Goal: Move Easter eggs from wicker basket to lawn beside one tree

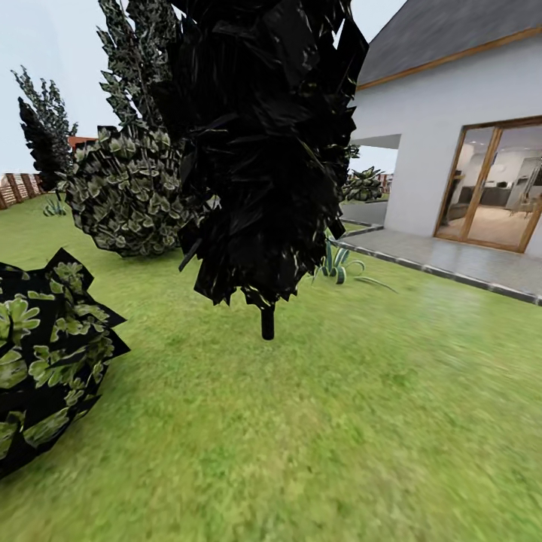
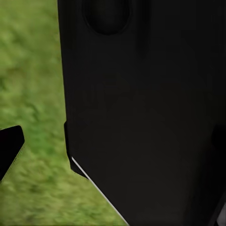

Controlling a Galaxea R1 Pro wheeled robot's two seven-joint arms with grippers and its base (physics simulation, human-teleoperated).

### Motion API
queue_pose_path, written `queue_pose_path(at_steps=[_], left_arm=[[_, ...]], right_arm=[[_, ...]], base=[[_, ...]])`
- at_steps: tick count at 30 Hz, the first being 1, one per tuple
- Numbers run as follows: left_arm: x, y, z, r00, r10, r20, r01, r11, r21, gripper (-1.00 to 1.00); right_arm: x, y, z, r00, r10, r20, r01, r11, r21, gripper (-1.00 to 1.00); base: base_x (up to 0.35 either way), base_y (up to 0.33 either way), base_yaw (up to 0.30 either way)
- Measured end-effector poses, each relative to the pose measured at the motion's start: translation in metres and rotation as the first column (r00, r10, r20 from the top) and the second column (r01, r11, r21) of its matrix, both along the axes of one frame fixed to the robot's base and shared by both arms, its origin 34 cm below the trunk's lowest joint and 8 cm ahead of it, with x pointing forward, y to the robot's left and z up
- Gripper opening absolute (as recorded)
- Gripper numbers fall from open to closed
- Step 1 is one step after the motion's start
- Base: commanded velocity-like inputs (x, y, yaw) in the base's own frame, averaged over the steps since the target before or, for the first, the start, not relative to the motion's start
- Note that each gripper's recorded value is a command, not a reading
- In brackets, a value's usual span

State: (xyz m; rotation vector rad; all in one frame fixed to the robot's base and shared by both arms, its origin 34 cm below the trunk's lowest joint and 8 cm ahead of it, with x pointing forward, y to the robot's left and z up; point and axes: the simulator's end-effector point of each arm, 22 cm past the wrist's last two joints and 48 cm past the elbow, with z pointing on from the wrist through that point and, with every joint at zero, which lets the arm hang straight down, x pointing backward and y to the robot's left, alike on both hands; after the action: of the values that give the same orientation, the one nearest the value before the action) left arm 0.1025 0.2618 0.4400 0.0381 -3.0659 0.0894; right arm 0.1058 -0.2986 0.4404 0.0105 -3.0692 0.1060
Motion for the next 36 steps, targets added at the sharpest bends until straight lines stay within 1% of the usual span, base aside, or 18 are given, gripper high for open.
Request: queue_pose_path(at_steps=[5,11,14,36], left_arm=[[0.0,-0.0001,0.0,1.0,0.0,0.0,0.0,1.0,0.0,1.0],[0.0,-0.0005,0.0,1.0,-0.001,0.0,0.001,1.0,-0.001,1.0],[0.0003,0.0,0.0,1.0,-0.002,0.001,0.002,1.0,-0.001,1.0],[0.0003,0.0006,-0.0001,1.0,-0.004,0.0,0.004,1.0,0.0,1.0]], right_arm=[[0.0,0.0,0.0,1.0,0.001,0.0,-0.001,1.0,0.0,1.0],[-0.0001,0.0,0.0,1.0,0.001,0.0,-0.001,1.0,0.0,1.0],[0.0,0.0,0.0,1.0,0.001,0.0,-0.001,1.0,0.0,1.0],[0.0003,0.0,-0.0001,1.0,0.001,0.001,-0.001,1.0,0.0,1.0]], base=[[0.317,0.0,-0.048],[0.3,0.0,-0.246],[0.171,0.0,-0.275],[0.008,0.0,-0.277]])
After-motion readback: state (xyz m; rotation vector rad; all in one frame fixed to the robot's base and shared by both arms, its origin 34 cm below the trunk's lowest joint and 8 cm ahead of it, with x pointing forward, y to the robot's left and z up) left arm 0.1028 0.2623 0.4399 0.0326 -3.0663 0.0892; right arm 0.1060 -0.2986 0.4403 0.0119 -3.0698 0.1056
